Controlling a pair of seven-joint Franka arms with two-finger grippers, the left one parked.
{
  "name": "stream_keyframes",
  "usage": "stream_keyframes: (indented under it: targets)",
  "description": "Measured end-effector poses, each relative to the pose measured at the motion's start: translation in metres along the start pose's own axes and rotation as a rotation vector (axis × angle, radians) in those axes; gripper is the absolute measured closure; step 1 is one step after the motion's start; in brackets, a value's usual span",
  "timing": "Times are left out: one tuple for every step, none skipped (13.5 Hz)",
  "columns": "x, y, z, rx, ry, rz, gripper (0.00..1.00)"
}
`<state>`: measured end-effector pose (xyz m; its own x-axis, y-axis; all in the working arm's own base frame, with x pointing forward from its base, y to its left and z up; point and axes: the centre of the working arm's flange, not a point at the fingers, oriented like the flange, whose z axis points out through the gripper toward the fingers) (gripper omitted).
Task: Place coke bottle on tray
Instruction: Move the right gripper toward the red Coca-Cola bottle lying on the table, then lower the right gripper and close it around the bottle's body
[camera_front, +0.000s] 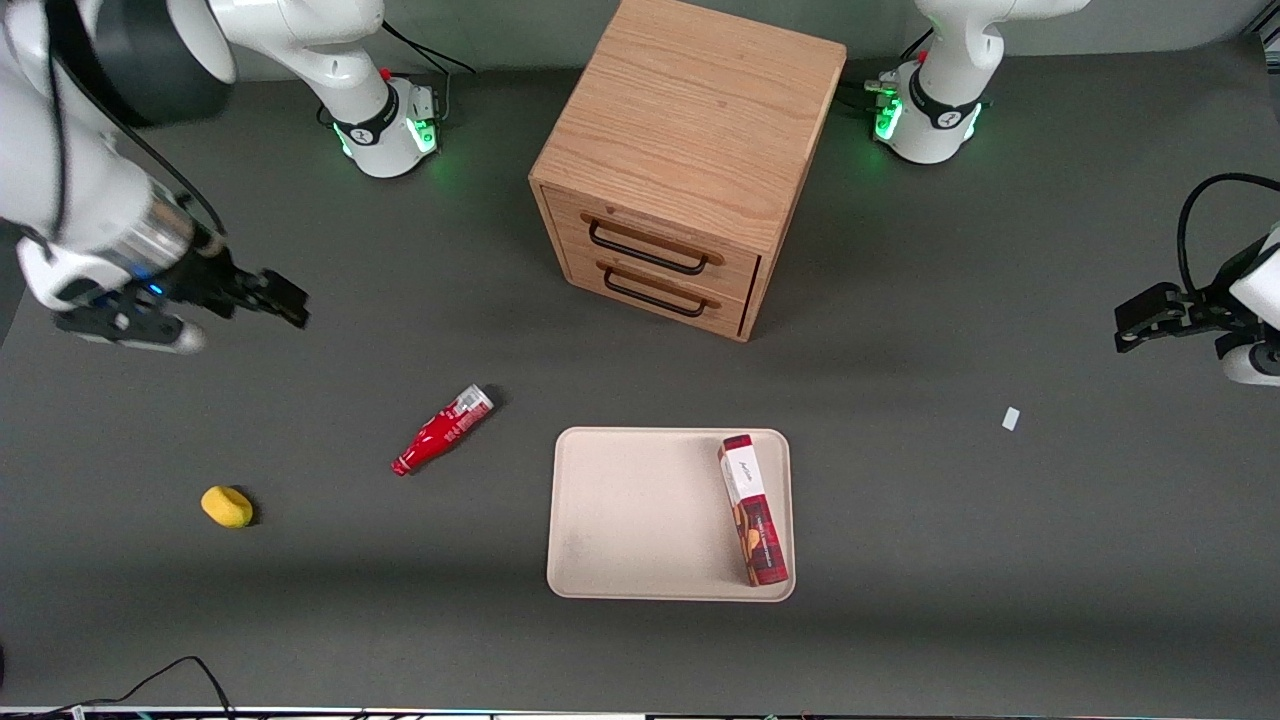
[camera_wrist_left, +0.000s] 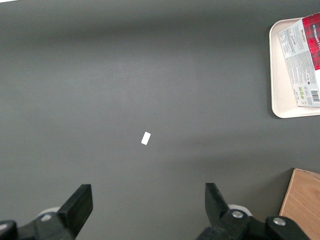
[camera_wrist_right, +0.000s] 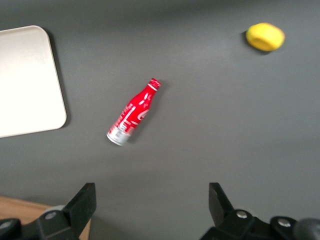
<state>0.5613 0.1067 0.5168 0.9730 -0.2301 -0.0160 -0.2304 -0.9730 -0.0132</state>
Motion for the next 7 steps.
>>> stream_keyframes:
  targets:
    - [0.008,-0.012,0.023,0.004,-0.009,0.063,0.00]
    - [0.014,-0.025,0.046,0.010,-0.015,0.129,0.00]
    - [0.017,-0.038,0.070,0.019,-0.017,0.192,0.00]
    - [0.019,-0.048,0.093,0.025,-0.021,0.250,0.00]
    - [0.019,-0.053,0.118,0.029,-0.025,0.312,0.00]
    - [0.018,-0.058,0.145,0.029,-0.034,0.378,0.00]
    - [0.018,-0.061,0.173,0.018,-0.042,0.435,0.00]
